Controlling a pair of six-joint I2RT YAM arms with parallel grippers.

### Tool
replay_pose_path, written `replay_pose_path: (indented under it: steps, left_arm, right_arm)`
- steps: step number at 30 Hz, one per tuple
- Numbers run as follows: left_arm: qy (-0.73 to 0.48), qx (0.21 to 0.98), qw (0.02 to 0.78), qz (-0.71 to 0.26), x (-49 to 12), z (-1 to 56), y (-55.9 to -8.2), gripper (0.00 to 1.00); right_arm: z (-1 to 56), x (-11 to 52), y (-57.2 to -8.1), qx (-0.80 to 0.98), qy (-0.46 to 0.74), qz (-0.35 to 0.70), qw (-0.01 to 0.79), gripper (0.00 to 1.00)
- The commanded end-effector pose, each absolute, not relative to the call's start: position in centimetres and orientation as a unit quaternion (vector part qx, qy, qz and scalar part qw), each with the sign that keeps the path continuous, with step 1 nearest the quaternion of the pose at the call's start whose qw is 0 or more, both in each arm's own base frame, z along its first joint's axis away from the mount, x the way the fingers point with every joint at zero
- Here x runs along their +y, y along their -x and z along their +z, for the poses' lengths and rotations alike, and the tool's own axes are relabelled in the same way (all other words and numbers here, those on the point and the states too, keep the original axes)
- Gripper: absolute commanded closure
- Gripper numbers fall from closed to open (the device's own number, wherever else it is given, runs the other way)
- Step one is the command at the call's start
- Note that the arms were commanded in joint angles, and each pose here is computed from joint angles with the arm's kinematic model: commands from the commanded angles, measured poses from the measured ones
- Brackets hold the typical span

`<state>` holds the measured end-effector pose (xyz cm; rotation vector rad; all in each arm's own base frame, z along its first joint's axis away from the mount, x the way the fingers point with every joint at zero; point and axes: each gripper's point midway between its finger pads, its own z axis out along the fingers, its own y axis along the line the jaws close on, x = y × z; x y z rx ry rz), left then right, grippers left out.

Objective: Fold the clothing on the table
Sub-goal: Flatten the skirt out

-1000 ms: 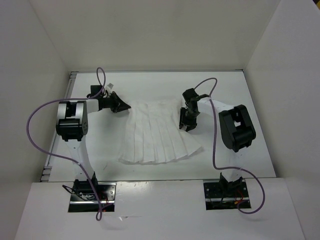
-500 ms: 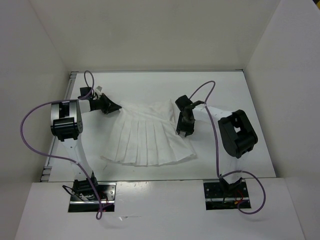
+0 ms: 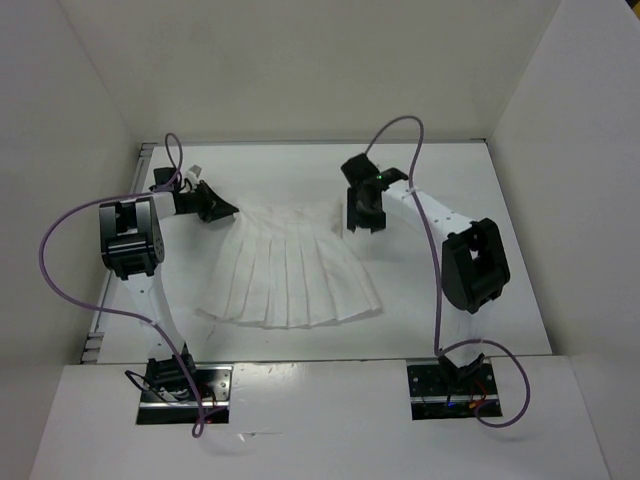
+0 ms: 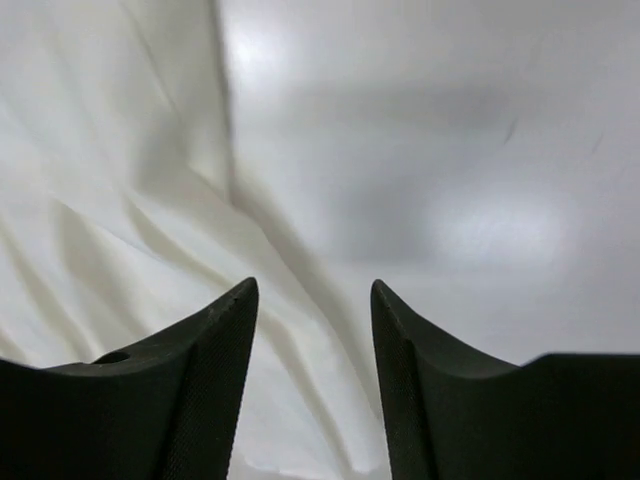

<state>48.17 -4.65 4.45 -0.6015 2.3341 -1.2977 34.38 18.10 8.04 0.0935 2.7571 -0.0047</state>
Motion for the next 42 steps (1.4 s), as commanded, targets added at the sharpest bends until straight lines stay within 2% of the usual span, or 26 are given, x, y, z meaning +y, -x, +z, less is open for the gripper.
replay_pose_path:
  steps: [1, 5, 11, 20, 27, 35, 38, 40, 42]
  left_arm:
    - [0.176, 0.838, 0.201, -0.477, -5.0, 4.7, -48.2, 1.00]
    - [0.178, 0.838, 0.197, -0.477, -5.1, 4.6, -48.0, 1.00]
    - [0.181, 0.838, 0.192, -0.477, -5.1, 4.2, -48.0, 1.00]
    - [0.181, 0.840, 0.178, -0.479, -5.2, 3.5, -47.6, 1.00]
    - [0.180, 0.841, 0.176, -0.478, -5.2, 3.4, -47.4, 1.00]
    - [0.180, 0.844, 0.176, -0.474, -5.2, 3.0, -47.2, 1.00]
    - [0.182, 0.844, 0.172, -0.474, -5.2, 2.8, -46.9, 1.00]
    - [0.182, 0.844, 0.172, -0.474, -5.2, 2.8, -46.9, 1.00]
    - [0.178, 0.837, 0.169, -0.490, -5.6, 3.2, -46.8, 1.00]
  right_arm:
    - [12.3, 18.3, -42.5, 0.954, 0.052, -0.025, 0.294, 0.47]
    - [9.8, 18.5, -46.8, 0.951, 0.086, -0.039, 0.293, 0.51]
    - [7.5, 20.1, -50.9, 0.951, 0.084, 0.051, 0.293, 0.52]
    - [3.9, 23.5, -51.0, 0.952, 0.103, 0.153, 0.245, 0.52]
    - [4.6, 23.6, -50.6, 0.946, 0.095, 0.199, 0.237, 0.52]
    - [0.5, 25.1, -48.5, 0.950, 0.096, 0.234, 0.181, 0.55]
    - [-0.9, 26.6, -47.5, 0.949, 0.110, 0.245, 0.166, 0.64]
    - [-0.9, 27.4, -47.0, 0.947, 0.113, 0.255, 0.163, 0.86]
    - [-0.9, 27.0, -47.1, 0.951, 0.099, 0.244, 0.165, 1.00]
